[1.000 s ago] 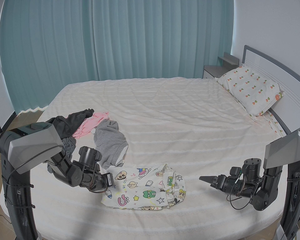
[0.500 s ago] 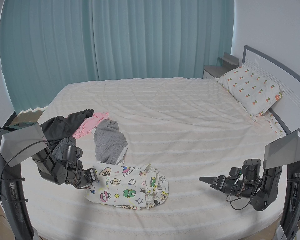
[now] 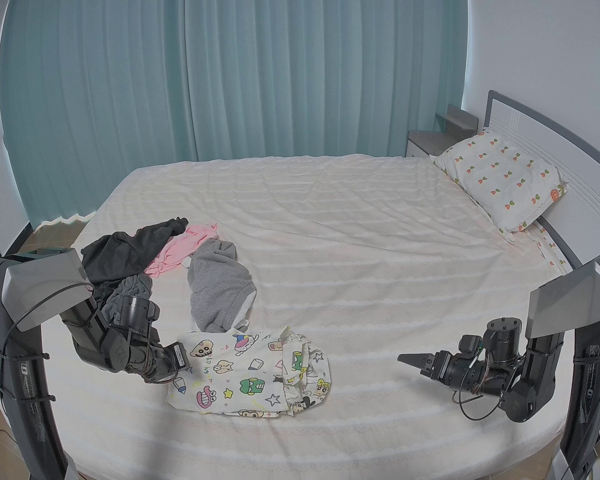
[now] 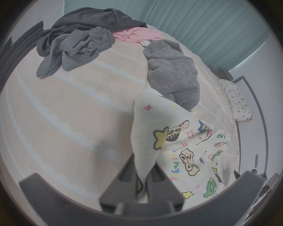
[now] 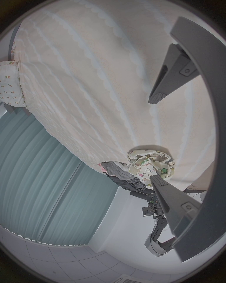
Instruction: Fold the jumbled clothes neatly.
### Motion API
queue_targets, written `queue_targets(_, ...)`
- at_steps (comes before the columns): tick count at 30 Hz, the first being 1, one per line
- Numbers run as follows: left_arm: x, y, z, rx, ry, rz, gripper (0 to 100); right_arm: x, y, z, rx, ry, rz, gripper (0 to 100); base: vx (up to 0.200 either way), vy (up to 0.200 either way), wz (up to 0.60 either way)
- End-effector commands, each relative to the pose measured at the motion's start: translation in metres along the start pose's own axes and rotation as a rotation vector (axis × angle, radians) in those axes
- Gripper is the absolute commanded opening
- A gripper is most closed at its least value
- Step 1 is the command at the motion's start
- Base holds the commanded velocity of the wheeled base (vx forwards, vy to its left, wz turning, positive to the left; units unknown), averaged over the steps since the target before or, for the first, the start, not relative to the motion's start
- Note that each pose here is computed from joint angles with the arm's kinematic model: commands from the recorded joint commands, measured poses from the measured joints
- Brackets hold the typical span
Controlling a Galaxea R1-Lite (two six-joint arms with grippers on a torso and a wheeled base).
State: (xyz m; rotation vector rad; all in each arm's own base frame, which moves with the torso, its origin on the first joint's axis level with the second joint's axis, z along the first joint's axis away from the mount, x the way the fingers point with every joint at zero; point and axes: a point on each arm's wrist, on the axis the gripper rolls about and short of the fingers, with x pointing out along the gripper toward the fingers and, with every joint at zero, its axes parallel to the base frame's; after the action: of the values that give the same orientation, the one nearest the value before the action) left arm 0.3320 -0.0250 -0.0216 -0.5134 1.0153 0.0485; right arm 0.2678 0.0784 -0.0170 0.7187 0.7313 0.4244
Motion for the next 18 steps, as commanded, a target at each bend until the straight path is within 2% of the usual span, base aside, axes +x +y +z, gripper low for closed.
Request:
queue_targets(1,0.000,0.001,-0.001,-0.001,0.004,0.002,100,0.002,0.001,0.000,-0.005,0.001,0.005,100,0.000,0.000,0.00)
queue_targets(6,-0.004,-0.001,0.000,0.000,-0.005,-0.003,100,0.016,0.013,-0.001,-0.041,0.019,0.050,100,0.000,0.000,0.00)
queue_targets(7,-0.008,-0.004,0.002,0.002,-0.017,-0.012,100,0.030,0.024,-0.004,-0.053,0.066,0.060,100,0.000,0.000,0.00)
queue_targets(13,-0.018,-0.009,0.006,-0.001,-0.044,-0.029,100,0.049,0.033,0.003,-0.052,0.110,0.040,100,0.000,0.000,0.00)
queue_targets(18,-0.027,-0.012,0.008,0.001,-0.061,-0.041,100,0.062,0.044,-0.003,-0.091,0.130,0.066,100,0.000,0.000,0.00)
